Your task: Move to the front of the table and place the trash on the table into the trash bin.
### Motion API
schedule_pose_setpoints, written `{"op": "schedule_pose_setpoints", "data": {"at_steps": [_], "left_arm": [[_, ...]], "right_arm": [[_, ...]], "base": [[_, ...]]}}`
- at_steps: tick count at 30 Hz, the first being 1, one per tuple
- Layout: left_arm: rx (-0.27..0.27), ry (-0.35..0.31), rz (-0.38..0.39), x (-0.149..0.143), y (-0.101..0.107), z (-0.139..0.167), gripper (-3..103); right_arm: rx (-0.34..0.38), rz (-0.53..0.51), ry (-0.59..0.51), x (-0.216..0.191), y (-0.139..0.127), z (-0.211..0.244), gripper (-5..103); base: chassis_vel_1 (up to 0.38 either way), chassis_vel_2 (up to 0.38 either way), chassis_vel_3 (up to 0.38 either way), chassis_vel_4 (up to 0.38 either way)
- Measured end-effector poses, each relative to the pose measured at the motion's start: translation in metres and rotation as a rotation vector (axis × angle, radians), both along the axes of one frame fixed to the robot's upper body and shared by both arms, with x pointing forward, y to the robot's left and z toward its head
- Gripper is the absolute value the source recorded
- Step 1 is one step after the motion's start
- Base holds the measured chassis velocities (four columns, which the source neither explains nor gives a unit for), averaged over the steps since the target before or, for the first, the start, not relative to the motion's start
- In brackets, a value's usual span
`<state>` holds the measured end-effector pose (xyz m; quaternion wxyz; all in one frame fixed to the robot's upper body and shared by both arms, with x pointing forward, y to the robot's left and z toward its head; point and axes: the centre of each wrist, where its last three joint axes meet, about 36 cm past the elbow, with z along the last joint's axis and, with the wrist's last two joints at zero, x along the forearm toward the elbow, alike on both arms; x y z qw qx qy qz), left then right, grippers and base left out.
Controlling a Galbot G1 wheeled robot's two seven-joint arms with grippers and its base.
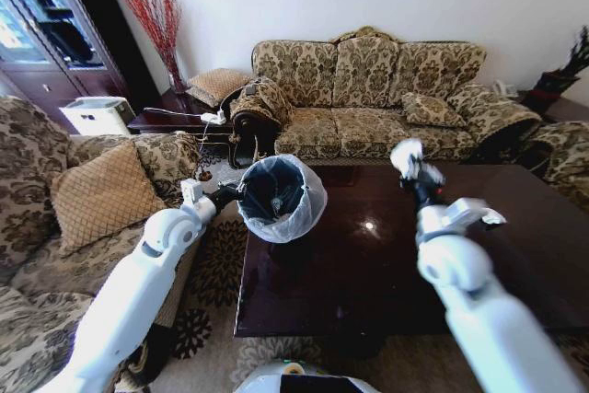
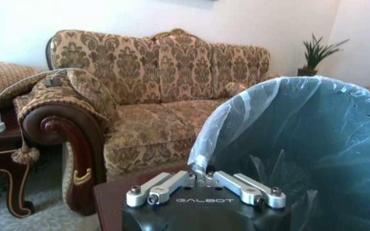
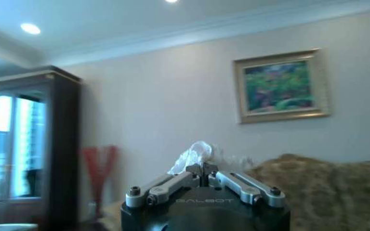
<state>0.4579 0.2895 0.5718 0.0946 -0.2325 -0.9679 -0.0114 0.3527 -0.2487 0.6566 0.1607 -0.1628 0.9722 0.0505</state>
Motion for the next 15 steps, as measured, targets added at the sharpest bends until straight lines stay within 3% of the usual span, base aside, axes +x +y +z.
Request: {"op": "schedule_pose_setpoints", "data": {"at_steps": [1,3,4,7,15], "left_arm": [[0.000,0.000,0.000,0.000,0.000,0.000,2],[0.026,0.012,-0.005,0.005,-0.007,0.006,2],[0.026,0.012,-0.005,0.005,-0.007,0.006,2],[0.047,0.020,-0.022,0.007,-0.014,0.012,2],[0.056,0.030,-0.045,0.008,-0.025,0.011,2]], "right_arm": [[0.000,0.000,0.000,0.000,0.000,0.000,0],[-0.009,0.175,0.033,-0.015,0.012,0.019,0],[-0.009,0.175,0.033,-0.015,0.012,0.019,0],[-0.049,0.302,0.145,-0.028,0.020,0.016,0],[-0.061,0.376,0.335,-0.031,0.029,-0.007,-3]], "base": [[0.000,0.000,0.000,0.000],[0.000,0.000,0.000,0.000],[0.000,0.000,0.000,0.000],[0.000,0.000,0.000,0.000],[0.000,0.000,0.000,0.000]]}}
